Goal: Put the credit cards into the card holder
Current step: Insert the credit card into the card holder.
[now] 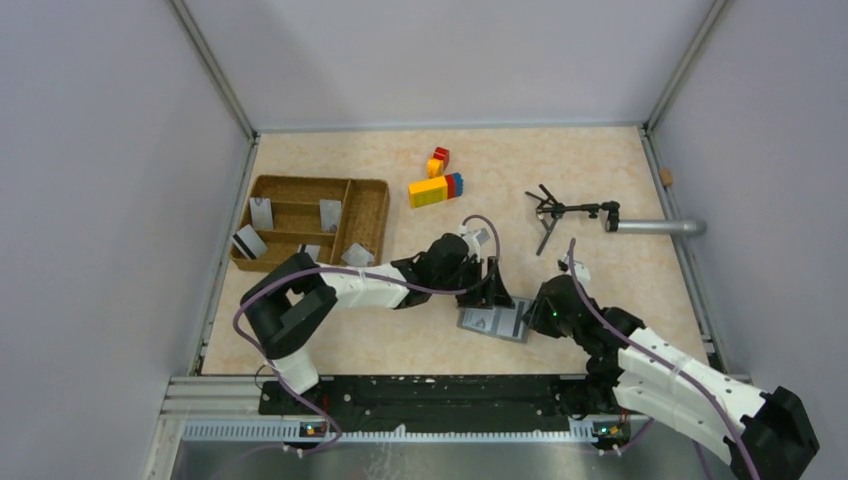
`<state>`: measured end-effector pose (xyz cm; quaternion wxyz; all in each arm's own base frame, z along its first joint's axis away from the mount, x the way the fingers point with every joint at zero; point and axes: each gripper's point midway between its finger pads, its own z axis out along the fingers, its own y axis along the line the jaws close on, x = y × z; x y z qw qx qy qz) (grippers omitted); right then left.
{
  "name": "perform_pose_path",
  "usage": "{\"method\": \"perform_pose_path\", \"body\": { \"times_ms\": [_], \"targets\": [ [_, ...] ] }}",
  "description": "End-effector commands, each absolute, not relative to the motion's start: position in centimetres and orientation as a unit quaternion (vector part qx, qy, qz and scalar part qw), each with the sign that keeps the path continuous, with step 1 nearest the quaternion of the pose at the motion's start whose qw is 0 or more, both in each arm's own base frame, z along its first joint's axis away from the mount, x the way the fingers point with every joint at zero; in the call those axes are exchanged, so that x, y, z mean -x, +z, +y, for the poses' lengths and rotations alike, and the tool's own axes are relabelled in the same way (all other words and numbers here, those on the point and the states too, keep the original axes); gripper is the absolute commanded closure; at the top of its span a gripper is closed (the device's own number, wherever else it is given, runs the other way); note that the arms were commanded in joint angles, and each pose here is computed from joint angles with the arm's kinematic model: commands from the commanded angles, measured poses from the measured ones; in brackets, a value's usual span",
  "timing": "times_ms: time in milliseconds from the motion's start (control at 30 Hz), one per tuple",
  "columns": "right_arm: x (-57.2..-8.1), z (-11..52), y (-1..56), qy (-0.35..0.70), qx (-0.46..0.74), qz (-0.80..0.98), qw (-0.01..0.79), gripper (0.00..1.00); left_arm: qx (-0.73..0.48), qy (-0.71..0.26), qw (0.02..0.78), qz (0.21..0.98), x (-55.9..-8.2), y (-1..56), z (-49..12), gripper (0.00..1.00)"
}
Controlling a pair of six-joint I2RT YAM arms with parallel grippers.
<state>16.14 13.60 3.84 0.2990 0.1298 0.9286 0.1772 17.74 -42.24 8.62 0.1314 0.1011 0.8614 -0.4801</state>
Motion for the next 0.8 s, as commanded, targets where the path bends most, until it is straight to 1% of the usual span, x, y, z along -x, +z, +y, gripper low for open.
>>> {"method": "perform_pose_path", "body": {
  "times_ms": [0, 233, 367, 467, 567, 667, 767],
  "targets": [
    [-17.3, 14.4, 6.7, 0.202, -0.137, 0.915, 0.321, 0.71, -0.11, -0.422, 0.183, 0.881, -19.5, 8.9, -39.4, 0.29],
    [-17.4, 14.5, 7.7, 0.205, -0.133, 0.913, 0.327, 0.69, -0.101, -0.309, 0.195, 0.926, -20.6, 5.4, -35.0, 0.29],
    [-17.1, 14.7, 7.2, 0.209, -0.131, 0.915, 0.32, 0.66, -0.102, -0.284, 0.2, 0.932, -20.7, 4.8, -34.0, 0.27],
    [-16.7, 14.9, 6.0, 0.213, -0.132, 0.919, 0.305, 0.66, -0.101, -0.278, 0.197, 0.935, -20.6, 4.2, -33.7, 0.27],
    [-16.4, 15.1, 5.0, 0.217, -0.134, 0.921, 0.294, 0.67, -0.1, -0.277, 0.186, 0.937, -20.3, 3.4, -33.8, 0.32],
    [-16.3, 15.2, 4.6, 0.22, -0.135, 0.921, 0.292, 0.68, -0.098, -0.278, 0.181, 0.938, -20.1, 3.1, -33.7, 0.39],
    [-16.3, 15.2, 4.3, 0.218, -0.135, 0.922, 0.29, 0.68, -0.096, -0.274, 0.18, 0.94, -20.0, 2.8, -33.5, 0.41]
  ]
}}
